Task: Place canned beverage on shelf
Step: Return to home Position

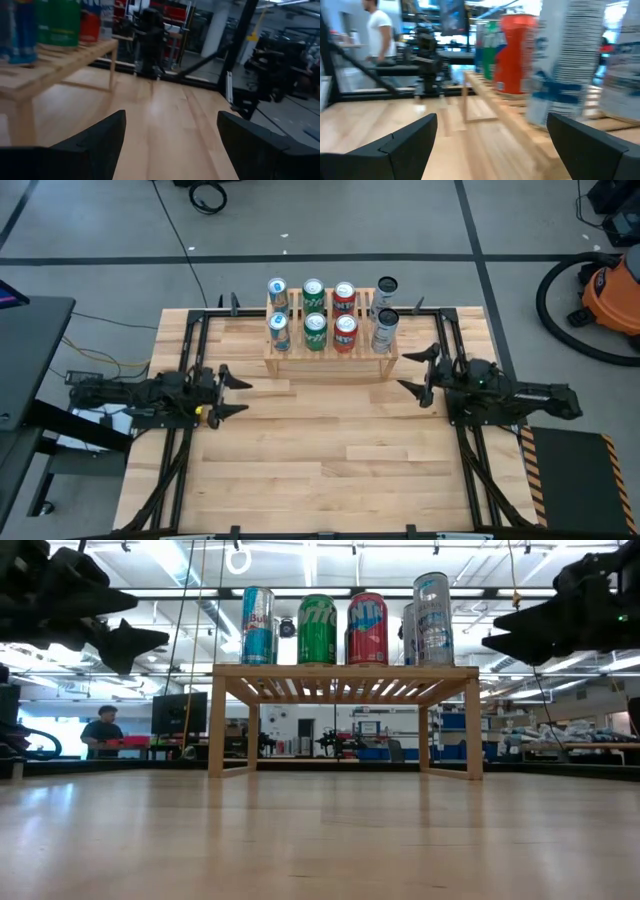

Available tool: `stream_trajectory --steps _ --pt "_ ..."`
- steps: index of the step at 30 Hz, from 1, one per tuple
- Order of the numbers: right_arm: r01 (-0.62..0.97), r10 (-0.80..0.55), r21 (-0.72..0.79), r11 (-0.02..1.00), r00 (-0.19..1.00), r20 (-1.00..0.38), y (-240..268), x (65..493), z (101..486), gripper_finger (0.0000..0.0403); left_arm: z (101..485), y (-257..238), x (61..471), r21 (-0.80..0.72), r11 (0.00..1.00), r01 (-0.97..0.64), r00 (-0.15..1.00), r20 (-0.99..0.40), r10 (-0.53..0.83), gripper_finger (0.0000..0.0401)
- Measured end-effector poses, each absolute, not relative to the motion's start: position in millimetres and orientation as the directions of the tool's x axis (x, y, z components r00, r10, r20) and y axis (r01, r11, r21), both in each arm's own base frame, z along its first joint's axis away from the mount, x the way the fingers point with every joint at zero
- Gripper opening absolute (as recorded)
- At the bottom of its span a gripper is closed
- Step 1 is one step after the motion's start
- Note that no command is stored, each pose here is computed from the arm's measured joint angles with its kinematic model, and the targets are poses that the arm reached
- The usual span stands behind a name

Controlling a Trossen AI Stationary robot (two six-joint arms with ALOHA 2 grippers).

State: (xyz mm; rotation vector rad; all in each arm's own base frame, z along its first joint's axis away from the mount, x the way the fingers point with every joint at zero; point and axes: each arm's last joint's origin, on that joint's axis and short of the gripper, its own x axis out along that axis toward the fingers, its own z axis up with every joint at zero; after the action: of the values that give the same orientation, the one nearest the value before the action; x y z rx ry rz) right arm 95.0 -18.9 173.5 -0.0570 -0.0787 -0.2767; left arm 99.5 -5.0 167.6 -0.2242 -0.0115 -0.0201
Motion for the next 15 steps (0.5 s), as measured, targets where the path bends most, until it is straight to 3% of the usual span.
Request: stream_trajectory --steps 15 --pt "-0.007 0.011 -0.045 0.999 0.996 0.085 8.6 96.5 173.4 0.0387 170.3 2.3 97.1 -0.224 0.974 -0.042 0.997 0.049 0.054 0.0316"
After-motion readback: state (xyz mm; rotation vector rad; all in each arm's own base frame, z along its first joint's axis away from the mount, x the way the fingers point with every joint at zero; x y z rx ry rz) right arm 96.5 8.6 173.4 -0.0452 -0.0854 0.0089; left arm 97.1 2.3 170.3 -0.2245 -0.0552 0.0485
